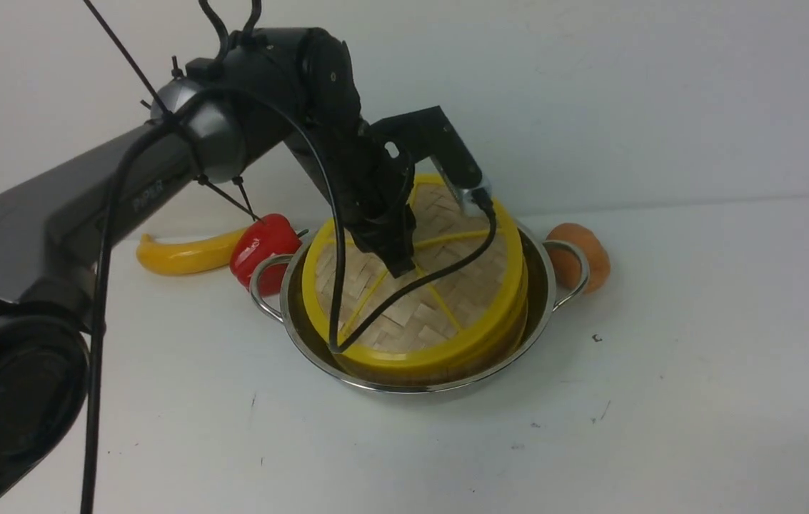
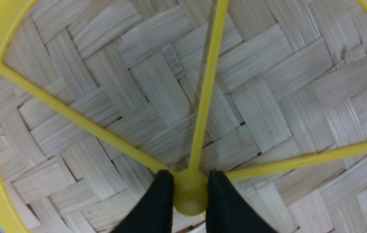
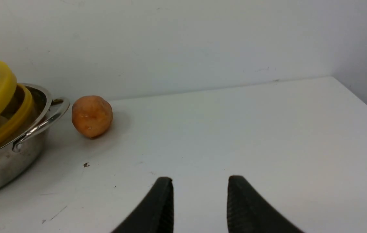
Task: Place the steamer in the pot on the white table, and put the lid on the steamer.
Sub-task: 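Place the yellow bamboo steamer lid onto the steamer in the pot with the left gripper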
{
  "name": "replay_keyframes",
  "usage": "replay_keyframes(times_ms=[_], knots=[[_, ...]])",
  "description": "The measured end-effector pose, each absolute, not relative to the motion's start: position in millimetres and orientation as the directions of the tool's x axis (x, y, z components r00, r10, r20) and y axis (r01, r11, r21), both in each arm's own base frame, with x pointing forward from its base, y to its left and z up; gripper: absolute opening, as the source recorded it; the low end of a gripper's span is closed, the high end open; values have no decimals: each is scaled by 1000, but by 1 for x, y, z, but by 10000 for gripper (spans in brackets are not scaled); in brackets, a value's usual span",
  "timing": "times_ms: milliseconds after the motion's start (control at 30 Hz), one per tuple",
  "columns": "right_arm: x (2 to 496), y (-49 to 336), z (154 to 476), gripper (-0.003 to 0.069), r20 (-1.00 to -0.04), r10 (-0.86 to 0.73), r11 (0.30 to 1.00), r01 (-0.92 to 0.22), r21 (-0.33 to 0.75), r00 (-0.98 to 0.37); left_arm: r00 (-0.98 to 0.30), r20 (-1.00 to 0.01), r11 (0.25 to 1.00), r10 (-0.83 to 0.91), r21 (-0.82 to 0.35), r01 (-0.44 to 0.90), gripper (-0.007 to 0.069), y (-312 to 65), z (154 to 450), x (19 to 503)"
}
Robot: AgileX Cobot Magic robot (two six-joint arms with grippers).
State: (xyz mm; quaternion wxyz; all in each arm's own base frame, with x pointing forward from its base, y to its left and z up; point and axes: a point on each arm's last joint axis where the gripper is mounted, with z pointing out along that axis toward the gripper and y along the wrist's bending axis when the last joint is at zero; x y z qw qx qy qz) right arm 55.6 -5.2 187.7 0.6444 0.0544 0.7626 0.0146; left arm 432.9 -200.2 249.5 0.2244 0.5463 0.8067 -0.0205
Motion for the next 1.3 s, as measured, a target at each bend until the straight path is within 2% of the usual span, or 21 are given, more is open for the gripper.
replay_keyframes(times_ms=[333, 1167, 1300], knots=[[56, -5, 188, 249, -981, 102, 994, 64, 92, -164, -248, -345, 352, 905, 282, 892, 115, -209, 250, 430], [56, -5, 188, 249, -981, 102, 994, 64, 92, -164, -228, -381, 362, 896, 330, 872, 116, -212, 249, 437], [56, -5, 188, 249, -981, 102, 994, 64, 92, -164, -226, -393, 369, 891, 338, 866, 174, -213, 248, 439]])
